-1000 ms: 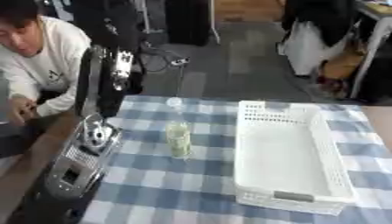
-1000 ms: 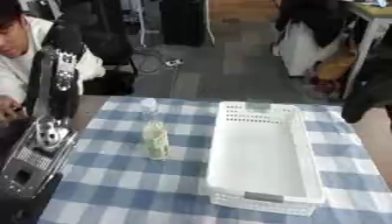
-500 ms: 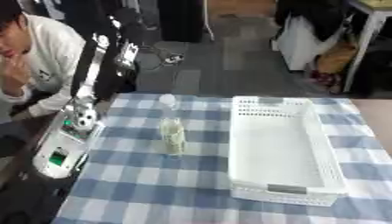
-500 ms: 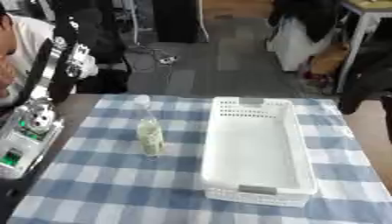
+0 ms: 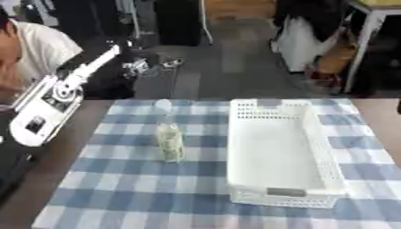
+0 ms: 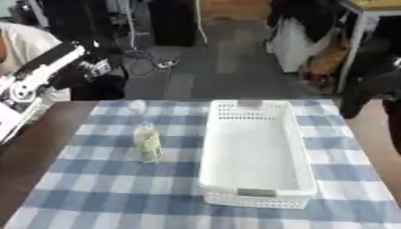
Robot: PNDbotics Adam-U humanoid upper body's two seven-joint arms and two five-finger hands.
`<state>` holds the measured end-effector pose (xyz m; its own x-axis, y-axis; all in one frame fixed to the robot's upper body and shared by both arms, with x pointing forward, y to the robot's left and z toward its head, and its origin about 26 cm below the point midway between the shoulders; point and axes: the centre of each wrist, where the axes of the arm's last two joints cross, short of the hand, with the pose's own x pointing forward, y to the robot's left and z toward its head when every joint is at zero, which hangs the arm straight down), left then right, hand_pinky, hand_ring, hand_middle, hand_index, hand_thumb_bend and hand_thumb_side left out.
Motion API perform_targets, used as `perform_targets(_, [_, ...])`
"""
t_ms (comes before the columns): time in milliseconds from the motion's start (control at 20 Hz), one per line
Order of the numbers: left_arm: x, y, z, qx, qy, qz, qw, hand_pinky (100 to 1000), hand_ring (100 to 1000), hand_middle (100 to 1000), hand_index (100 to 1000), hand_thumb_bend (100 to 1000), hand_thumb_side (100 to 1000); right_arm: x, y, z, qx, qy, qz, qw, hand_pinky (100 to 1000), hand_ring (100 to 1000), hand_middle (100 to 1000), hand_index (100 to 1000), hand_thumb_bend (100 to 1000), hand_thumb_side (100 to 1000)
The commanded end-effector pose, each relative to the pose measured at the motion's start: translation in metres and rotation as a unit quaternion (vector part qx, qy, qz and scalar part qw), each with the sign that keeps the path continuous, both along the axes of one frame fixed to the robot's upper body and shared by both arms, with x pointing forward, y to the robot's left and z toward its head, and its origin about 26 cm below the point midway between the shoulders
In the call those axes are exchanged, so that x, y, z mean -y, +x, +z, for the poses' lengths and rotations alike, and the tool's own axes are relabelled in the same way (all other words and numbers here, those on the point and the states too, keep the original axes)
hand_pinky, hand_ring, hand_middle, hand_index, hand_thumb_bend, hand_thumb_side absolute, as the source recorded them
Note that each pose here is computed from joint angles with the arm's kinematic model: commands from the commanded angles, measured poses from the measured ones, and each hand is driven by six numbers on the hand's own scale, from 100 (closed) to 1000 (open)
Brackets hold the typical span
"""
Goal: Pick up objects on the table and place them in the box.
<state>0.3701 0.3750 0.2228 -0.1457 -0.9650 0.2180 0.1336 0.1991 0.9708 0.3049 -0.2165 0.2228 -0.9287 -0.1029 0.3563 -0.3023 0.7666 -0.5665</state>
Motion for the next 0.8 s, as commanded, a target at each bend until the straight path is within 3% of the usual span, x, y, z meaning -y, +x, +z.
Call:
perform_targets(50, [-0.02,0.003,0.019,-0.056,0.081,0.019,0.995,896,796,928,945,1000,1000,0.002,-0.001,0.006,0.009,-0.009,0.003,1.0,356,383,457,646,100,918])
perform_targets(300, [-0.029,0.012,0.018,-0.111,0.119,0.026,0.986,918,830,950,959,1000,1000,0.002,-0.001,0.007,0.008,-0.006,0.002,1.0,357,384,457,646,100,917])
perform_targets(800, [-0.03,0.02,-0.004,-0.163,0.133,-0.029,0.977,946,862,978,990,1000,1000,0.001,-0.001,0.008,0.009,-0.004,0.006,1.0,356,384,457,646,100,924])
